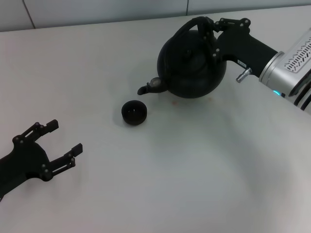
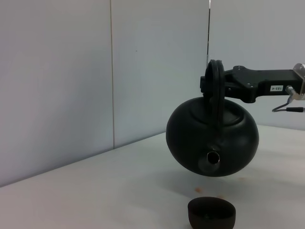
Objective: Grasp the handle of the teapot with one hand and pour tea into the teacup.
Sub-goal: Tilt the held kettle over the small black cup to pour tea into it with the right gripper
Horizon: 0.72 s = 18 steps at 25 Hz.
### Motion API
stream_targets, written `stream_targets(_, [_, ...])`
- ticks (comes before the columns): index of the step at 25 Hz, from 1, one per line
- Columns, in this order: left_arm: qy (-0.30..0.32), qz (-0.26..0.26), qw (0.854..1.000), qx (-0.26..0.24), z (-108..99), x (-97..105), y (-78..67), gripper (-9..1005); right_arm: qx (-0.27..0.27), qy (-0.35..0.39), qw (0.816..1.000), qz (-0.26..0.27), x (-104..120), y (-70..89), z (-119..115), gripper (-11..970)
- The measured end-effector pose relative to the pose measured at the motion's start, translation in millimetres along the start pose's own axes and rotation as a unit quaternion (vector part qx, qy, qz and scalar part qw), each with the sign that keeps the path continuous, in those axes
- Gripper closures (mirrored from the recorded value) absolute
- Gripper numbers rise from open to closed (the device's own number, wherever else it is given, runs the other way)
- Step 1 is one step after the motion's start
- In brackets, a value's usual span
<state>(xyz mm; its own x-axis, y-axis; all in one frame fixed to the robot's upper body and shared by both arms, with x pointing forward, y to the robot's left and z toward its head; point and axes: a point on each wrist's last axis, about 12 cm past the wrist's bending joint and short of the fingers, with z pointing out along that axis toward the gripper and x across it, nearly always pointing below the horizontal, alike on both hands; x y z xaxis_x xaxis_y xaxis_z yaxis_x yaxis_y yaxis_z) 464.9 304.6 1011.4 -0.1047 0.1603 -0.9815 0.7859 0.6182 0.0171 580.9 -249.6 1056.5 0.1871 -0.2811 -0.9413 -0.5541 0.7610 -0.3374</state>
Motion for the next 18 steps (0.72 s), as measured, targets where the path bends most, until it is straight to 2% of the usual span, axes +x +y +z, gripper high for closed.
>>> stream_targets(18, [-0.001,-0.001,1.0,0.002,0.9,-1.0,0.8,137,-0.018,0.01,0.999,-0.041,-1.9,-0.6,8.5,860])
